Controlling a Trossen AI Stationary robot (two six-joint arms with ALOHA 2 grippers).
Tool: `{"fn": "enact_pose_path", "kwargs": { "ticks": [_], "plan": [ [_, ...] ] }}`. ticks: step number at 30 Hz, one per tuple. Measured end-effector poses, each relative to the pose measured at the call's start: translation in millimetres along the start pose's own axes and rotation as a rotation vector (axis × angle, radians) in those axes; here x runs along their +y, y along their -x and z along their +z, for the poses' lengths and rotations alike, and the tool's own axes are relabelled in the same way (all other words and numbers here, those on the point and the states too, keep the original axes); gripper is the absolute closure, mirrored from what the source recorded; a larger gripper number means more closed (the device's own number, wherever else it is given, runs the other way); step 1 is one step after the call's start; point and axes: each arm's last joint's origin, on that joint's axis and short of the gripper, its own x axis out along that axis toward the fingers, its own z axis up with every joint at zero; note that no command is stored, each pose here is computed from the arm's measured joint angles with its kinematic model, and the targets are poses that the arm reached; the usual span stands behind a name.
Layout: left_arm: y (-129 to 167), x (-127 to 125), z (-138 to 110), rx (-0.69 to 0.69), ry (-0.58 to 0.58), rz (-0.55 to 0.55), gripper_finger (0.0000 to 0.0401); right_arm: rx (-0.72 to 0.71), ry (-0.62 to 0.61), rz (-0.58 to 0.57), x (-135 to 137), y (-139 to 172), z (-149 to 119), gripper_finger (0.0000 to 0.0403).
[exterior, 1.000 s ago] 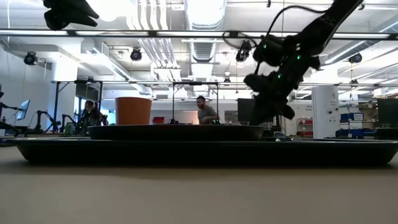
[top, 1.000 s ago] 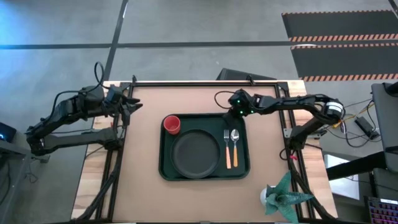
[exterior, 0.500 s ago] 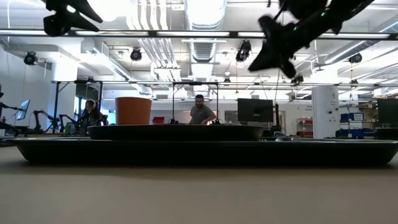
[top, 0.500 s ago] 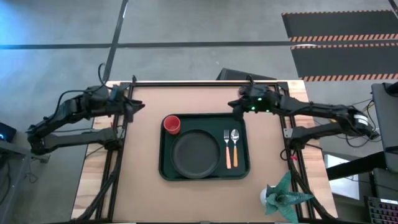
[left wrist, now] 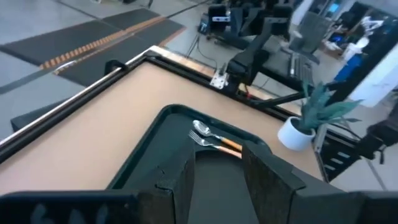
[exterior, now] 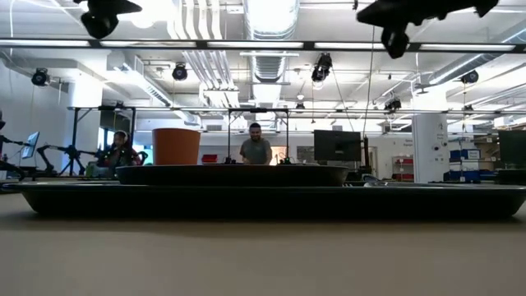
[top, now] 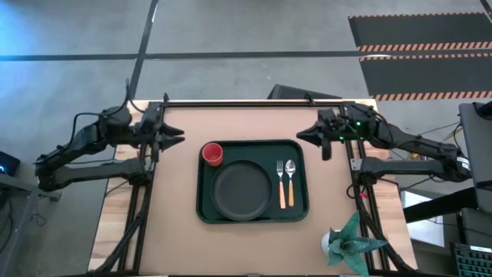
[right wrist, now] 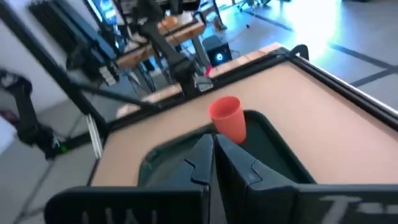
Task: Pick and place plate/cup/fork/spoon on tray
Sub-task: Return to Home Position
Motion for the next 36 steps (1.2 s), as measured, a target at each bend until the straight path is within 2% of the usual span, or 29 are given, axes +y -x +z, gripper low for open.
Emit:
{"fn": "enact_pose_path", "kwargs": {
  "ticks": [4, 7, 11, 13, 17, 24, 33, 36],
  "plan": [
    [12.1, -0.7, -14.2, -0.033, -0.013, -0.038, 0.0285, 0.035, 0.026, -0.042, 4.7, 18.4, -6.8, 0.0394],
    [18.8, -0.6, -22.7, -0.12, -0.034, -0.079, 0.0285, 0.018, 0.04, -0.049, 7.1, 29.8, -12.1, 0.0394],
    [16.3, 4.2, -39.0, -0.168, -0.045, -0.102, 0.0285, -0.125, 0.093, -0.006, 17.5, 61.7, -18.5, 0.0394],
    [15.7, 5.7, -43.6, -0.192, -0.049, -0.109, 0.0285, -0.172, 0.109, 0.01, 17.8, 67.5, -24.8, 0.0394],
    [7.0, 10.6, -56.3, -0.165, -0.063, -0.106, 0.0285, -0.176, 0.1, 0.034, 11.9, 64.3, -44.9, 0.0394],
    [-13.1, 18.1, -74.1, -0.237, -0.148, -0.142, 0.0285, -0.26, 0.128, 0.072, 1.5, 55.7, -73.7, 0.0394],
    [-50.6, 29.5, -110.7, -0.295, -0.161, -0.202, 0.0285, -0.267, 0.106, 0.031, -14.0, 42.3, -104.7, 0.0394],
    [-57.5, 30.9, -120.3, -0.262, -0.153, -0.209, 0.0285, -0.268, 0.107, 0.014, -17.3, 39.2, -109.9, 0.0394]
  ]
}}
